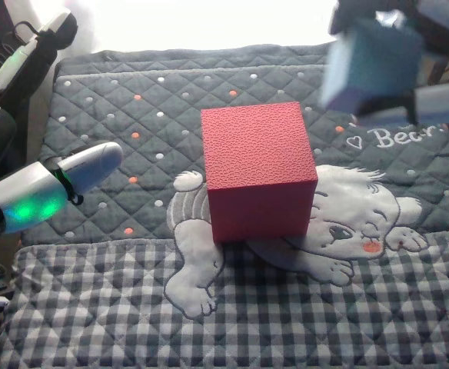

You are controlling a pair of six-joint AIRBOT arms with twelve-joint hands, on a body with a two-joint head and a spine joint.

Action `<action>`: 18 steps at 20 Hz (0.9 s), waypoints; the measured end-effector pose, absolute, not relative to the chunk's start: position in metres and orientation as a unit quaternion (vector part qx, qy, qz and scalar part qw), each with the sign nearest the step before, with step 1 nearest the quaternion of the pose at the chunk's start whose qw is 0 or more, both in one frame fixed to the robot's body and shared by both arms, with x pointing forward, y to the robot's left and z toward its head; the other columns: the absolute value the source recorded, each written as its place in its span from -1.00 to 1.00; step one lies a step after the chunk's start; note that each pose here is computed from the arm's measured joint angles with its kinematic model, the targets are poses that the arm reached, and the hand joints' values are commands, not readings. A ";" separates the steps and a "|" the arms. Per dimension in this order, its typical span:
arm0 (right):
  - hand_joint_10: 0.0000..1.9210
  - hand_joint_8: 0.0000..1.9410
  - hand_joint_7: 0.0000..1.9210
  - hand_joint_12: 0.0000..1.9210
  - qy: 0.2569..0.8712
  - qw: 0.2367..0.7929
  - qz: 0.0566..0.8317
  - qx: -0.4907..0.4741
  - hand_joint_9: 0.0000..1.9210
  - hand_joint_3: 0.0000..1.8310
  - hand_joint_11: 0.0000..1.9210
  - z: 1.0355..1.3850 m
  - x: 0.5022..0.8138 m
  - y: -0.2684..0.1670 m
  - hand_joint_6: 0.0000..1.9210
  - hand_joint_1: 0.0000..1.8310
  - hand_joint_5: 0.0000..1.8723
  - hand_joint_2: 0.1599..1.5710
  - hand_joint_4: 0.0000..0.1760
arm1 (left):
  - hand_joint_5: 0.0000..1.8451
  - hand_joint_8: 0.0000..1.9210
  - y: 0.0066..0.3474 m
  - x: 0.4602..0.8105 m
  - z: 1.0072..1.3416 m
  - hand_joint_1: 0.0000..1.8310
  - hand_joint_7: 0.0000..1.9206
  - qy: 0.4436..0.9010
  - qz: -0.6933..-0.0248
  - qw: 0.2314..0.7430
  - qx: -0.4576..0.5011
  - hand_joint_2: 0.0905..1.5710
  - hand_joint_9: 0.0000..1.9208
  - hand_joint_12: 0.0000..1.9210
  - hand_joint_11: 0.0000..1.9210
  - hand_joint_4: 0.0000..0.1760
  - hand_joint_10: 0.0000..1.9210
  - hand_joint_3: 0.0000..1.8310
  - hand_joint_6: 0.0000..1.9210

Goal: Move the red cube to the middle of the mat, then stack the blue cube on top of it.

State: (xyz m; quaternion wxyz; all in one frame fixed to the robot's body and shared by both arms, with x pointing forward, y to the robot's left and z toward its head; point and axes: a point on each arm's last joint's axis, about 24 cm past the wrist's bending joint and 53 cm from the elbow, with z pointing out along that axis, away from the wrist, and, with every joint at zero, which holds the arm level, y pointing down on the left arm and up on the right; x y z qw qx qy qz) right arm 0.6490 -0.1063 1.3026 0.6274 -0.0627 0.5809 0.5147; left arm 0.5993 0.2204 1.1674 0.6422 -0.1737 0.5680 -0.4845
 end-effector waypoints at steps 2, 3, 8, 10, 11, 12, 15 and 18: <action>1.00 1.00 0.38 1.00 0.567 0.631 0.520 -0.101 0.58 -0.97 0.62 1.314 0.636 -0.089 -0.45 0.75 -0.99 0.55 -1.00 | -1.00 -1.00 0.222 0.598 1.167 -0.30 -1.00 0.568 -0.482 0.644 -0.174 0.38 -1.00 -1.00 -1.00 0.40 -1.00 -1.00 -1.00; 1.00 1.00 0.36 1.00 0.560 0.633 0.524 -0.109 0.56 -0.94 0.63 1.320 0.632 -0.085 -0.15 0.69 -0.93 0.56 -1.00 | -1.00 -1.00 0.224 0.599 1.166 -0.28 -1.00 0.569 -0.481 0.644 -0.176 0.39 -1.00 -1.00 -1.00 0.44 -1.00 -0.99 -1.00; 1.00 1.00 0.49 1.00 0.524 0.626 0.557 -0.150 0.65 0.00 0.78 1.340 0.606 -0.069 1.00 0.77 0.14 -0.15 -1.00 | -1.00 -1.00 0.229 0.598 1.166 -0.30 -1.00 0.565 -0.476 0.649 -0.182 0.42 -1.00 -1.00 -1.00 0.35 -1.00 -0.99 -1.00; 1.00 1.00 0.44 1.00 0.528 0.616 0.560 -0.165 0.63 -0.08 0.77 1.336 0.600 -0.063 1.00 0.77 -0.09 -0.09 -1.00 | -1.00 -1.00 0.232 0.599 1.165 -0.30 -1.00 0.564 -0.473 0.651 -0.185 0.41 -1.00 -1.00 -1.00 0.18 -1.00 -0.99 -1.00; 1.00 1.00 0.44 1.00 0.528 0.613 0.563 -0.169 0.63 -0.12 0.77 1.337 0.599 -0.062 1.00 0.76 0.06 -0.07 -1.00 | -1.00 -1.00 0.234 0.599 1.165 -0.29 -1.00 0.563 -0.471 0.652 -0.189 0.41 -1.00 -1.00 -1.00 0.25 -1.00 -0.99 -1.00; 1.00 1.00 0.44 1.00 0.525 0.613 0.563 -0.178 0.62 -0.15 0.74 1.340 0.596 -0.059 1.00 0.74 0.21 -0.07 -1.00 | -1.00 -1.00 0.235 0.599 1.165 -0.28 -1.00 0.563 -0.470 0.652 -0.190 0.41 -1.00 -1.00 -1.00 0.24 -1.00 -0.99 -1.00; 1.00 1.00 0.50 1.00 0.509 0.613 0.577 -0.181 0.62 -0.13 0.74 1.349 0.593 -0.054 1.00 0.72 0.41 -0.08 0.45 | -1.00 -1.00 0.235 0.600 1.164 -0.25 -1.00 0.563 -0.470 0.653 -0.190 0.40 -1.00 -1.00 -1.00 0.17 -1.00 -1.00 -1.00; 1.00 1.00 0.43 1.00 0.515 0.596 0.588 -0.181 0.57 -0.26 0.66 1.341 0.598 -0.036 1.00 0.69 -0.05 0.04 -1.00 | -1.00 -1.00 0.235 0.600 1.162 -0.27 -1.00 0.564 -0.470 0.652 -0.191 0.41 -1.00 -1.00 -1.00 0.13 -1.00 -1.00 -1.00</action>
